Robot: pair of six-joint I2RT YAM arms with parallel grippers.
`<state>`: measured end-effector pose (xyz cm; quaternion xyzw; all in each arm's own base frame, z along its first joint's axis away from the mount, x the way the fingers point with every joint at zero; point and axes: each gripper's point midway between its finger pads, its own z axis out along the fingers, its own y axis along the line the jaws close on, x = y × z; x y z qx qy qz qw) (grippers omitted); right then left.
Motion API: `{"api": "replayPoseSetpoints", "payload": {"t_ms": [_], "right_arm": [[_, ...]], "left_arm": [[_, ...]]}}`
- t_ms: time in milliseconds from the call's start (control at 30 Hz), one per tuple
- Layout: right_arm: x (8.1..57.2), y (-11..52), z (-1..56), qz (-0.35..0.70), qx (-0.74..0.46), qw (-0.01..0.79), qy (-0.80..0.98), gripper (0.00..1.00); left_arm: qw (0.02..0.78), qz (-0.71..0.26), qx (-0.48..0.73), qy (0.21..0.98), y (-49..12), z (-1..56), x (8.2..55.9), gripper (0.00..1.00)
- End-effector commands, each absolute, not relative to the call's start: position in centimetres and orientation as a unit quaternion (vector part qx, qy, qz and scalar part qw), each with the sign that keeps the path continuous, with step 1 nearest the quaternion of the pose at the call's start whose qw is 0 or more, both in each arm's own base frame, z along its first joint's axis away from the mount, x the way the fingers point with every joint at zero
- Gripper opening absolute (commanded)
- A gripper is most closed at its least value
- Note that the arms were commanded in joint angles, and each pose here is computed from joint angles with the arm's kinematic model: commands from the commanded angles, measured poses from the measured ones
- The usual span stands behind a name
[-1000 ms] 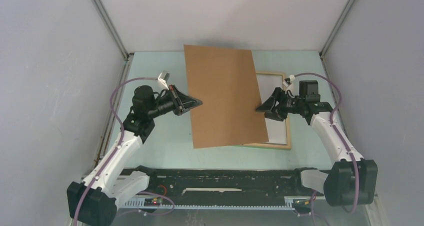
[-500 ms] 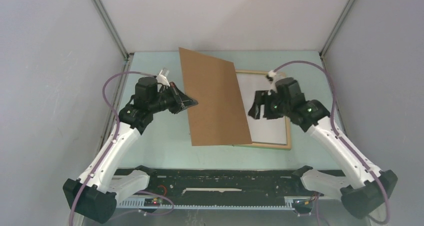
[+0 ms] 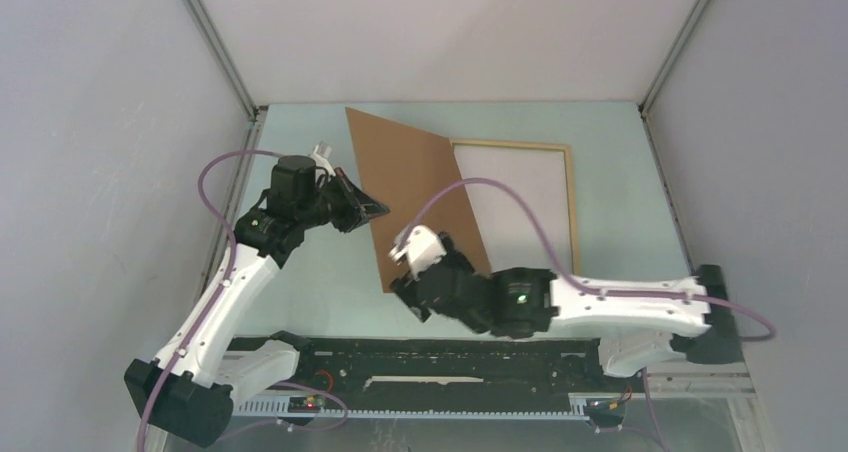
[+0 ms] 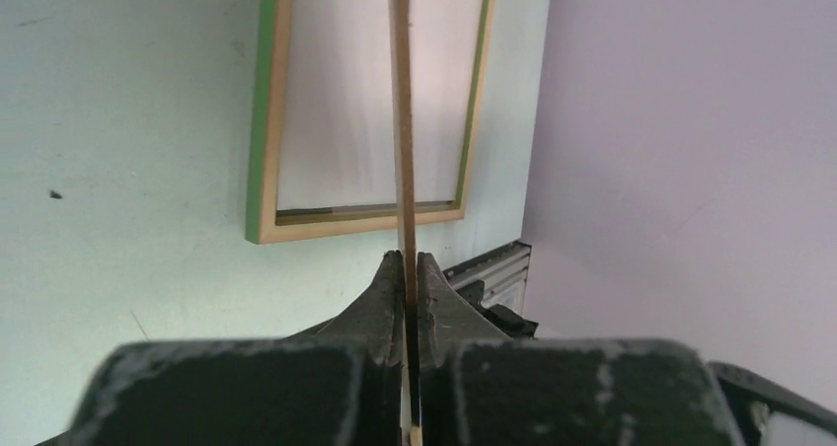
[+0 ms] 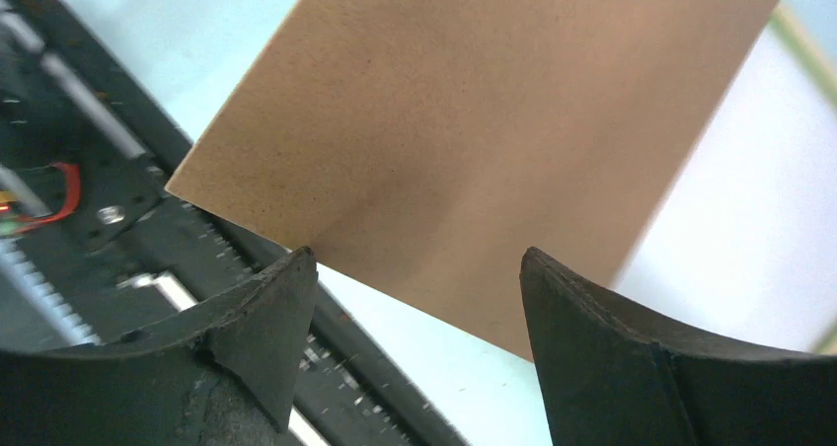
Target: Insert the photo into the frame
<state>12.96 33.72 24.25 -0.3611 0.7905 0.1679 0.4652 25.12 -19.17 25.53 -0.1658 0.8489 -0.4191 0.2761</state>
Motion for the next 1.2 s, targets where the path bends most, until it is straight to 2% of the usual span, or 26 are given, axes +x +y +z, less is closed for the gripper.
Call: {"api": "replayPoseSetpoints", "payload": {"t_ms": [0,133,267,433,600,700,1033,1167], "right_arm": [[14.7,35.2,26.6,0.031,-0.341,0.567,0.749,0.82],[13.9,37.1,26.8,-0.03,-0.359,0.594,0.719,0.79],[12.7,38.7,26.6,-0.035,-0.378,0.601,0.703,0.78],[11.5,38.7,26.3,0.037,-0.374,0.572,0.729,0.79],[10.5,37.4,28.5,0.141,-0.293,0.549,0.77,0.79],[8.6,38.5,28.7,0.186,-0.321,0.554,0.746,0.79],[9.1,40.1,27.8,0.12,-0.36,0.584,0.718,0.78],[10.6,40.6,27.0,0.04,-0.362,0.605,0.708,0.73]], "left_arm": [[0.335,-0.459,-0.16,0.807,-19.2,31.8,25.4,0.0],[0.33,-0.447,-0.17,0.814,-19.0,31.2,25.5,0.0],[0.326,-0.436,-0.18,0.819,-18.7,30.5,25.8,0.0],[0.338,-0.417,-0.175,0.825,-18.2,30.3,26.2,0.0],[0.358,-0.389,-0.193,0.827,-17.1,30.2,26.8,0.0],[0.359,-0.394,-0.203,0.821,-17.2,30.5,27.0,0.0],[0.347,-0.4,-0.231,0.816,-17.2,30.7,27.1,0.0],[0.34,-0.407,-0.24,0.813,-17.3,30.9,27.0,0.0]]}}
